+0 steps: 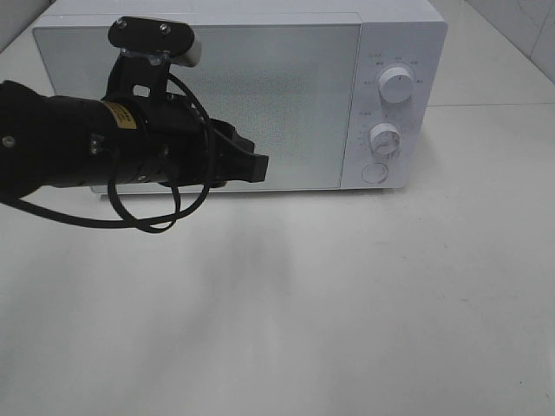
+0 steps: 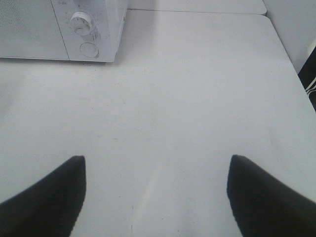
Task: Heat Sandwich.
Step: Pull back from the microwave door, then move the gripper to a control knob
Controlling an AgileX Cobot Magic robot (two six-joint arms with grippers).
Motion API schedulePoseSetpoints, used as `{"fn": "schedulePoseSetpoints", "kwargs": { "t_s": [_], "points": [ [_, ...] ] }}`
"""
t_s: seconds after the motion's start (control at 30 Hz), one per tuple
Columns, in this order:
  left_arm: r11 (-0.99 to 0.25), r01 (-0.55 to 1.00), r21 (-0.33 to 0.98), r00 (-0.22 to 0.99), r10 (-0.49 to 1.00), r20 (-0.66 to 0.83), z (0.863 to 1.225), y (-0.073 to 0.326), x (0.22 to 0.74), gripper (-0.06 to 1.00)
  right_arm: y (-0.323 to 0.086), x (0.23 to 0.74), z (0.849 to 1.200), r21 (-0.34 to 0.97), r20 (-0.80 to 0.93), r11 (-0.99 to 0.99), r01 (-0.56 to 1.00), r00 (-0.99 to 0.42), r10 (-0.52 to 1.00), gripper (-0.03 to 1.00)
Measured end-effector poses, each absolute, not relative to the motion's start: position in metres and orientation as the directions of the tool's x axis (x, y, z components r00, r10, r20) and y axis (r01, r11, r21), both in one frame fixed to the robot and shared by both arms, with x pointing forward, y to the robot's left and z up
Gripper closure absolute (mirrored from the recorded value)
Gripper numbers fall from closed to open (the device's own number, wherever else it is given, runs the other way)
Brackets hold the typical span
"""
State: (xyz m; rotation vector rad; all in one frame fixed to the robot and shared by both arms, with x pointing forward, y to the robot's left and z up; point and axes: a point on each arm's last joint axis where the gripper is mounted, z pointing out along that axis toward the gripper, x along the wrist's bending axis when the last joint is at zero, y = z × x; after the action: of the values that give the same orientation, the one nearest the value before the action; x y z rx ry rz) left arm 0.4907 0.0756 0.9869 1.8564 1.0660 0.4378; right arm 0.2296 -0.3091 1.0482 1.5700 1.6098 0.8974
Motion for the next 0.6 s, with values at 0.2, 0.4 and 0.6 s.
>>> {"fn": "schedulePoseSetpoints", "kwargs": {
  "t_s": [0.2,0.4,0.6],
  "points": [
    [-0.239,0.529,0.814,0.585,0.797,-0.146,1.000,0.081,0.479,-0.01,-0.309,0.230,1.048,0.859,-0.018,0.023,0.511,-0.015,1.000,0.20],
    [-0.423,0.544,0.725,0.672,0.737,-0.074,1.011,0.095,0.459,-0.04,-0.309,0.230,1.048,0.859,-0.018,0.023,0.511,-0.015,1.000,0.20],
    [-0.390,0.666,0.636,0.582,0.804,-0.117,1.021,0.130,0.460,-0.04,-0.309,0.230,1.048,0.859,-0.018,0.023,0.511,-0.015,1.000,0.20]
  ]
}}
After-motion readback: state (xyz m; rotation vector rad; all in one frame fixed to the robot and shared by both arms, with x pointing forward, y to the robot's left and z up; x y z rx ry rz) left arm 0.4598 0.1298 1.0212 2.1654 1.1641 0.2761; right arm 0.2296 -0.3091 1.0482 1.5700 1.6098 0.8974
